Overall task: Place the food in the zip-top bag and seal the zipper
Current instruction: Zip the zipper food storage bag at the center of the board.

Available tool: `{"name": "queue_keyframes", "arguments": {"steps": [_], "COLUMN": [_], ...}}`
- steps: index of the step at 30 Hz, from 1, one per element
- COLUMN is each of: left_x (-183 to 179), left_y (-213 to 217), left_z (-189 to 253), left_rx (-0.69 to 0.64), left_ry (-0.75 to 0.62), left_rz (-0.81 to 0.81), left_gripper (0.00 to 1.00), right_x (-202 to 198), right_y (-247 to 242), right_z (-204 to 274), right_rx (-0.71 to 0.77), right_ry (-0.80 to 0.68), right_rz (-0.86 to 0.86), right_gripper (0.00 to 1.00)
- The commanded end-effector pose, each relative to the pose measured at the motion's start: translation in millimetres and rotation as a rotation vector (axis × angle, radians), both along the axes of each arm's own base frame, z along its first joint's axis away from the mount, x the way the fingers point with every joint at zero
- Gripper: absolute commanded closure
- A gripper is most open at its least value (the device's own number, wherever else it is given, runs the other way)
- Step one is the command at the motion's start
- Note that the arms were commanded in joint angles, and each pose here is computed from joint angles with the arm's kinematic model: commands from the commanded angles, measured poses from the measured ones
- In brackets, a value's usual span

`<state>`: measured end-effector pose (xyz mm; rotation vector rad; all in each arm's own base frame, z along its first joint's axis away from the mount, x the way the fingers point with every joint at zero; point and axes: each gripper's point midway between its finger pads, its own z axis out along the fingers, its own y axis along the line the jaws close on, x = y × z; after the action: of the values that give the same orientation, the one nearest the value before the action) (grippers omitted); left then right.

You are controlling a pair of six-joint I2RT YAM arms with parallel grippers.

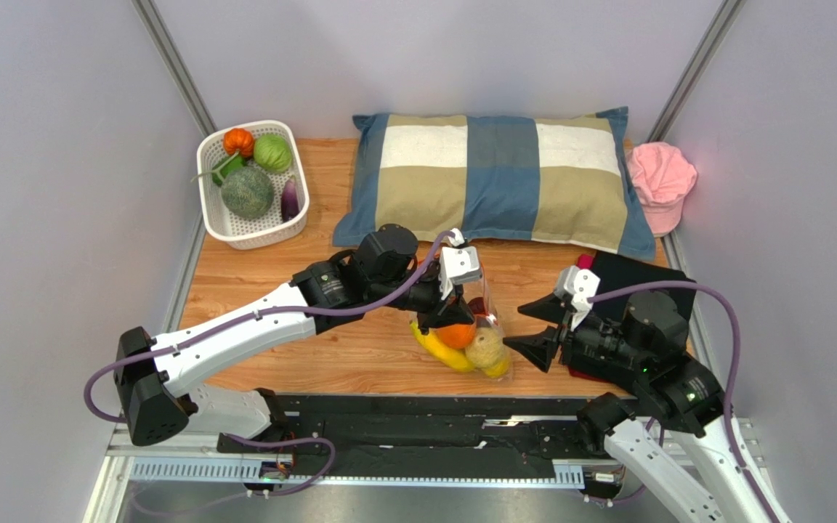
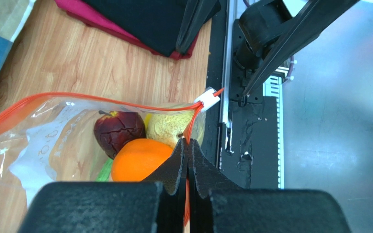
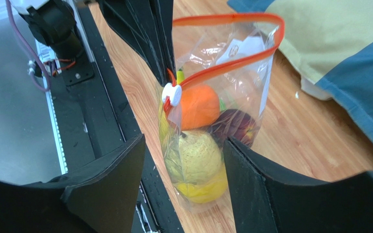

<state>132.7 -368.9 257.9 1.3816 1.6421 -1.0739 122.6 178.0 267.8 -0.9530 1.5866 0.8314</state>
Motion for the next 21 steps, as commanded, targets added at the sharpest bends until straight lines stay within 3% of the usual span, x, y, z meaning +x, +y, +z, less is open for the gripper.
{"name": "queue_keyframes", "arguments": {"steps": [1, 10, 16, 19, 21], "left_x": [2, -2, -2, -2, -1], "left_y": [-20, -22, -22, -20, -15], "left_z": [40, 37, 36, 39, 37], "left_rx": [-0.125, -0.134, -0.135, -0.134, -0.115], "left_ry": [-0.009, 0.012, 0.023, 0.006, -0.026], "left_rz": [-0.025, -0.039, -0.035, -0.038, -0.043], "left_gripper": [1.0, 1.0, 1.0, 1.0, 0.95], "right_x": [9, 26, 33, 31, 30], "right_y": [8, 15, 20, 21, 21], "right_z": [-1, -12, -15, -14, -13], "right_rx": [-0.004, -0.012, -0.021, -0.021, -0.022], "right_ry": [-0.093, -0.159, -0.16, -0.164, -0.177], "right_rz": [0.047, 0.048, 0.055, 0.067, 0.069], "right_gripper": [0.37, 0.48, 0.73, 1.0, 1.0]}}
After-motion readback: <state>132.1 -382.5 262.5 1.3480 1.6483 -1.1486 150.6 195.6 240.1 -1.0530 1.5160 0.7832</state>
